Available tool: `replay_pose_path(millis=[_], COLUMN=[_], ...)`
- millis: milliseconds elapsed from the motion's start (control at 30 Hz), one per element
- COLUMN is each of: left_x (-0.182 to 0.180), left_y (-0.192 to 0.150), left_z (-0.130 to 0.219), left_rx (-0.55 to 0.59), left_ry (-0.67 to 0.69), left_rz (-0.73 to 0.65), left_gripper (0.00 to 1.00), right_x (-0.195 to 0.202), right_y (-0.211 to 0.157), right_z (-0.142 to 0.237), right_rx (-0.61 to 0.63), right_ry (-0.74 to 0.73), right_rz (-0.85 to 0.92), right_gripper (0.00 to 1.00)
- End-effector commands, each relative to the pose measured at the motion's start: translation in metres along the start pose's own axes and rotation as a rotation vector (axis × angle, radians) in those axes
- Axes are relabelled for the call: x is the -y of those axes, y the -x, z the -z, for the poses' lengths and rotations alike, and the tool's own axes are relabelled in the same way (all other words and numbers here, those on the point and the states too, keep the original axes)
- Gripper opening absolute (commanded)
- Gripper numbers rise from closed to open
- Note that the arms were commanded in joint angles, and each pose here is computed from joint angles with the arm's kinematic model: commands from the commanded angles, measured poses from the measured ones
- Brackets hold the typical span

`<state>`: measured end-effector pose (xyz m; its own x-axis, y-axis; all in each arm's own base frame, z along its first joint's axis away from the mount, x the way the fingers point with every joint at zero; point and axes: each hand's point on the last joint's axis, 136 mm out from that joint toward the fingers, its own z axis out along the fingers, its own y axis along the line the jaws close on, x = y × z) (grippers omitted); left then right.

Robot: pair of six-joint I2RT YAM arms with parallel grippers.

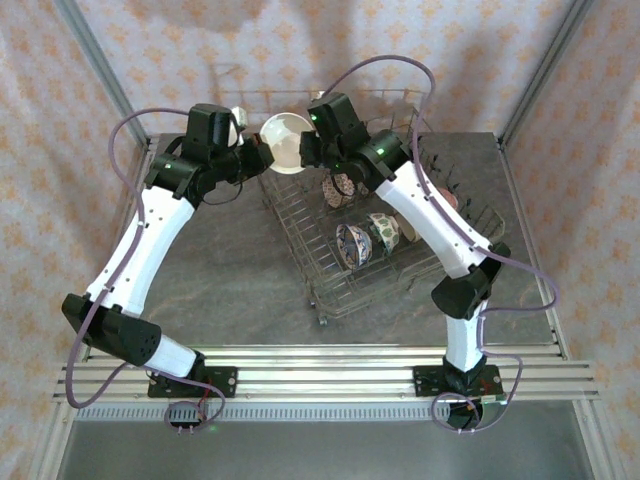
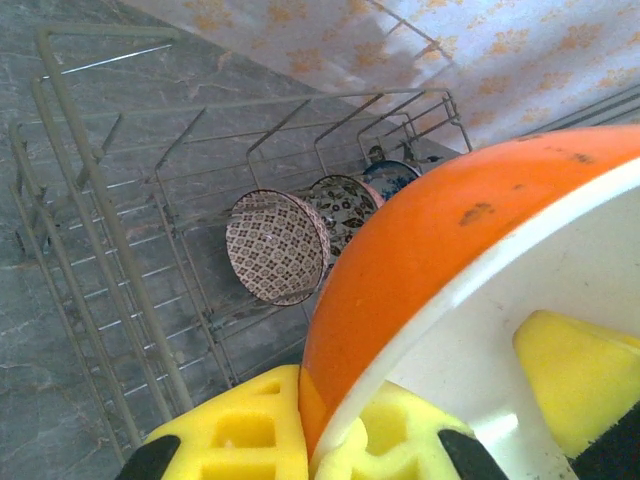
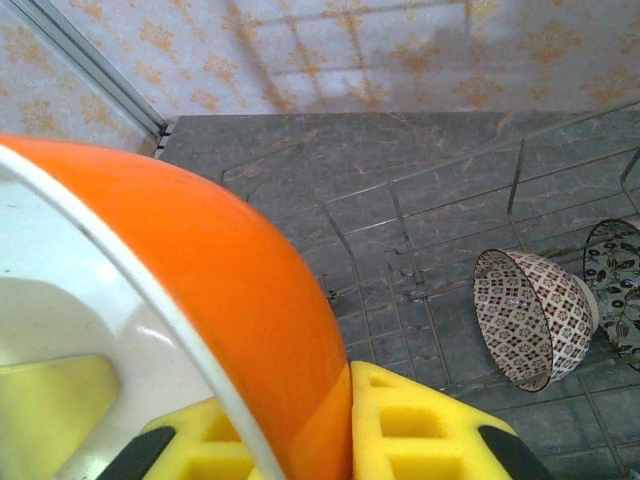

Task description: Load the bowls into the dish rack

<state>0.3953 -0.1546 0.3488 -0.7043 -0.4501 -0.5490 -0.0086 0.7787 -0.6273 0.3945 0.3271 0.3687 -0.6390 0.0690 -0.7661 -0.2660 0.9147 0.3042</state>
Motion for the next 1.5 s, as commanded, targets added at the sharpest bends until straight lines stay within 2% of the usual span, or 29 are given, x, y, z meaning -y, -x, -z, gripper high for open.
replay_pose_path(millis=[0,200,333,567,767,867,933,1033,1333,1467], left_x=[0.007,0.004,0.002,0.006,0.004,0.006,0.008,0.005,0.006,0.004], left_y=[0.009,0.009,0.008,0.009,0.007,0.004,0.001,-0.004,-0.01,-0.008], left_z=[0.005,0.004,0.003,0.003,0.002,0.0,-0.003,-0.008,-0.017,-0.014], left_rx=[0.025,0.022,0.017,0.017,0.01,-0.005,-0.017,-0.032,-0.05,-0.04], left_ry=[-0.003,0.017,0.023,0.012,0.02,0.004,-0.005,0.009,-0.002,0.013], left_rz=[-0.008,-0.014,-0.016,-0.016,-0.019,-0.014,-0.006,-0.005,0.018,0.01], left_gripper=[0.0,0.0,0.0,0.0,0.0,0.0,0.07,0.12,0.31,0.49], right_x=[0.003,0.005,0.002,0.004,0.005,0.007,0.009,0.016,0.045,0.065], right_y=[0.021,0.022,0.021,0.013,0.014,0.015,0.015,0.015,0.015,0.015], right_z=[0.025,0.027,0.028,0.021,0.021,0.022,0.022,0.022,0.019,0.02], right_rx=[0.084,0.085,0.076,0.043,0.049,0.053,0.056,0.063,0.093,0.119], right_ry=[-0.003,-0.008,0.011,0.001,-0.006,-0.015,-0.028,-0.062,-0.228,-0.343], right_rz=[-0.009,-0.011,0.001,0.012,0.006,0.006,0.006,-0.002,-0.063,-0.085], right_gripper=[0.14,0.3,0.33,0.26,0.17,0.09,0.06,0.01,0.0,0.0])
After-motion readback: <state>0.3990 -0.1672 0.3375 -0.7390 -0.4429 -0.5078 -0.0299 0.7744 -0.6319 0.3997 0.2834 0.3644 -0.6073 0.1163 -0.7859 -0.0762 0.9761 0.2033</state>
